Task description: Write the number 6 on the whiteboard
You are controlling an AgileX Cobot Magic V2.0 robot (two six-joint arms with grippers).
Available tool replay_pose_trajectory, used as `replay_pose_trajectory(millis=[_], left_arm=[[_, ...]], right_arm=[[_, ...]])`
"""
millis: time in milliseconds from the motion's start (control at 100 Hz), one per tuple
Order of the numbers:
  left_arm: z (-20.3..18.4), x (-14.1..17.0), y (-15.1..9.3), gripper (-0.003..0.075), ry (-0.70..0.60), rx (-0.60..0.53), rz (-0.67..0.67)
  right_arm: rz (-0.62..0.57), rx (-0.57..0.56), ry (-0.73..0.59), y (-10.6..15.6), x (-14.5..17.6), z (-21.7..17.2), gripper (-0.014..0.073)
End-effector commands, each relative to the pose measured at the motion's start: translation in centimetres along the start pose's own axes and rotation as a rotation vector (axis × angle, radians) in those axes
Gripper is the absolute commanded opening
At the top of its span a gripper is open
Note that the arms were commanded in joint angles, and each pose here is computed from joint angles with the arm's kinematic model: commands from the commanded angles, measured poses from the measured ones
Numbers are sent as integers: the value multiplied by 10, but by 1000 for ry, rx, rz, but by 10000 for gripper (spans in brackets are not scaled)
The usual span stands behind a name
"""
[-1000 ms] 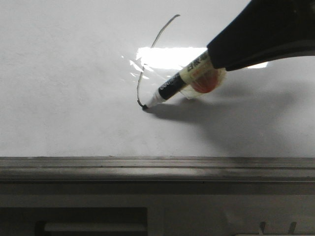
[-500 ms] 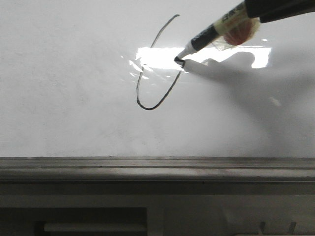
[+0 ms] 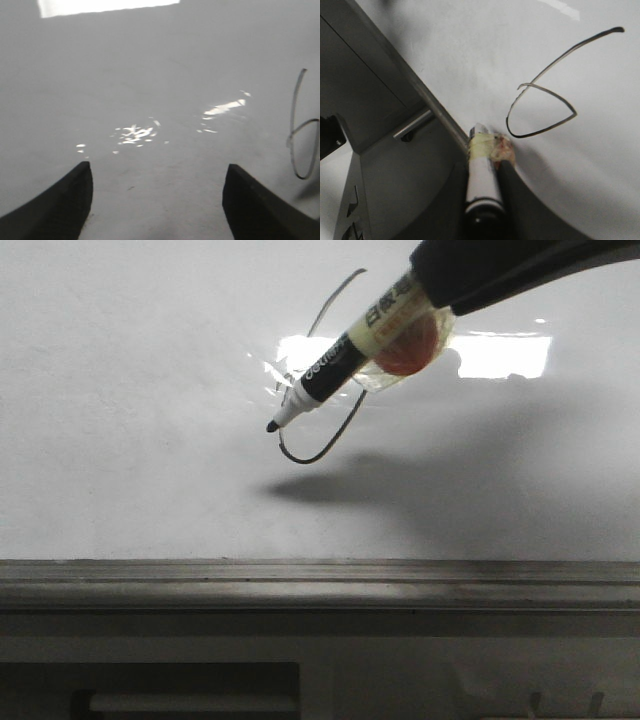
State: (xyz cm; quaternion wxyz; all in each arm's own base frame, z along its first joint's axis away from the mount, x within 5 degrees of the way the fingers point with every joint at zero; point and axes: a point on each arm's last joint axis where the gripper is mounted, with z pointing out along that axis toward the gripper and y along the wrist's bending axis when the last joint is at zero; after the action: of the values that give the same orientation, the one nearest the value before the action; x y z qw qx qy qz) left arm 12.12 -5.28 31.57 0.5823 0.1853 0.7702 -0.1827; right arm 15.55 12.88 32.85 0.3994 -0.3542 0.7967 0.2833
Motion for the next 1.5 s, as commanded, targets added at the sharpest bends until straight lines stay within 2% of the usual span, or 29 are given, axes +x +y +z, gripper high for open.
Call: replay_pose_trajectory(millis=[0,120,260,610,800,1020,1230,1490], left_arm=[[-2,-13,-12,491,-58,83,42],[2,-12,-28,491,-53,204,120],[14,-10,-45,491,-18,318,149],[61,-20,-102,491,50,510,274],[78,-27,-119,484,52,529,307],[84,-26,-120,367,60,522,325],[84,-26,-120,286,57,519,350],[92,-19,-122,272,91,519,353]], right_arm=[[-22,25,-83,2,-14,-16,-45],[-21,12,-68,3,-13,-16,-45],[-9,-12,-59,5,-12,-16,-45],[-59,-80,-47,12,-35,-25,-45],[-65,-90,-28,12,-36,-24,-45],[-65,-88,-29,12,-37,-24,-45],[-65,-87,-30,12,-37,-24,-45],[-65,-90,-28,12,-36,-24,-45]])
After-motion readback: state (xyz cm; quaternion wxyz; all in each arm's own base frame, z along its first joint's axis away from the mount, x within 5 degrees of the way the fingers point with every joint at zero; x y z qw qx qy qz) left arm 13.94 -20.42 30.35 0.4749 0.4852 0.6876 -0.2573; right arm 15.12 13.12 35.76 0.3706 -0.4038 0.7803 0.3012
